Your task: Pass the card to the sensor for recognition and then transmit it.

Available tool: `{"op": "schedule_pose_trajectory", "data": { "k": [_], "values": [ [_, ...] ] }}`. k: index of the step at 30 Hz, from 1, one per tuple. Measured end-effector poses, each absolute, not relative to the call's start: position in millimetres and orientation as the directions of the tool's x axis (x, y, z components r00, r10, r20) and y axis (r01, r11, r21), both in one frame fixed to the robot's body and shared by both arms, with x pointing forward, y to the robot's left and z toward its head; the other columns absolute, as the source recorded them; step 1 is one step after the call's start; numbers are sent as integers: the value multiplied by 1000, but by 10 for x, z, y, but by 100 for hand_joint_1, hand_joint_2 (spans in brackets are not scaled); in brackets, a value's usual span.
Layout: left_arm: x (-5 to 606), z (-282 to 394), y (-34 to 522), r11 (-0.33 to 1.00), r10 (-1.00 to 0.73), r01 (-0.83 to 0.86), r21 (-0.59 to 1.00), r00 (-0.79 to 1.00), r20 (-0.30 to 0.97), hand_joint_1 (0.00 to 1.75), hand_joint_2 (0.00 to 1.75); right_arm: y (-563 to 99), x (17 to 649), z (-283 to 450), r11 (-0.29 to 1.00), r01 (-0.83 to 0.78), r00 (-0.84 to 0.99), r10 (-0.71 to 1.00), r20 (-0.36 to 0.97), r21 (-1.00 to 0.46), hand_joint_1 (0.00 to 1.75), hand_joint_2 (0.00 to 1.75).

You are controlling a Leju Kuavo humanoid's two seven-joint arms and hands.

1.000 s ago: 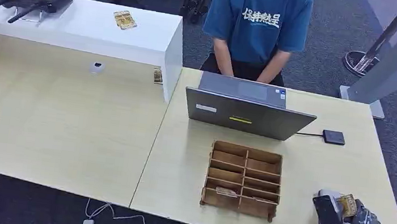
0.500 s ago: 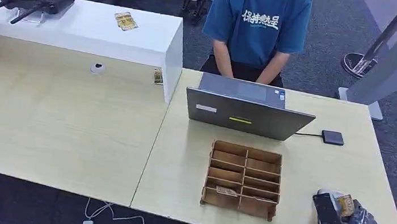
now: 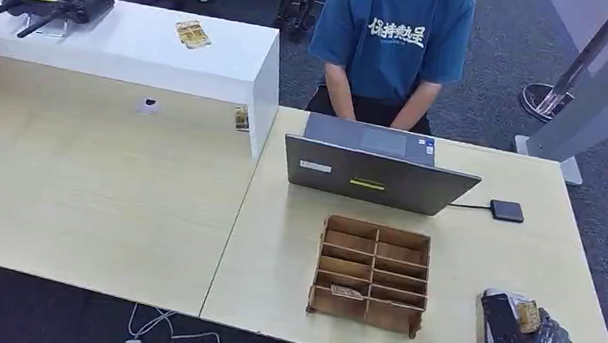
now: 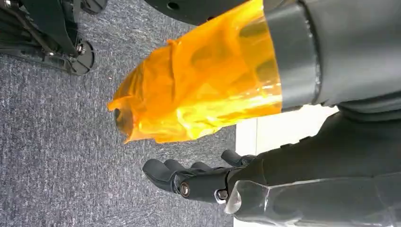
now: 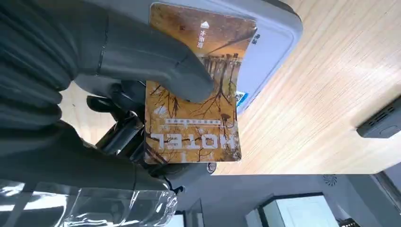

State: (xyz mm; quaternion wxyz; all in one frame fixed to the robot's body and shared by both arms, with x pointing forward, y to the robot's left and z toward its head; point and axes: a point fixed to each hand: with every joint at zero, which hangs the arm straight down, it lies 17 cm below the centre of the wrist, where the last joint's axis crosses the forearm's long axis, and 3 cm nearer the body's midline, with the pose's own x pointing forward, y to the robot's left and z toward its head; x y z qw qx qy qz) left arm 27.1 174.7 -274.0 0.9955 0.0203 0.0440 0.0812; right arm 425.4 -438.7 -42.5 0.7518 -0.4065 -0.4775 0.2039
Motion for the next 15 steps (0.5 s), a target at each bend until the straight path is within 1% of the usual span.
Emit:
{"op": "schedule_pose_trajectory", "data": {
  "k": [11, 15],
  "values": [
    [279, -2739, 1748, 986, 163, -160, 48, 983, -84, 0, 0, -4379, 4268, -464, 594, 77, 468, 688, 555, -801, 175, 175],
    [282, -2739, 1747, 985, 167, -163, 47, 982, -83, 0, 0, -4362, 4283, -434, 616, 96, 447, 675, 587, -782, 175, 175]
  ]
}}
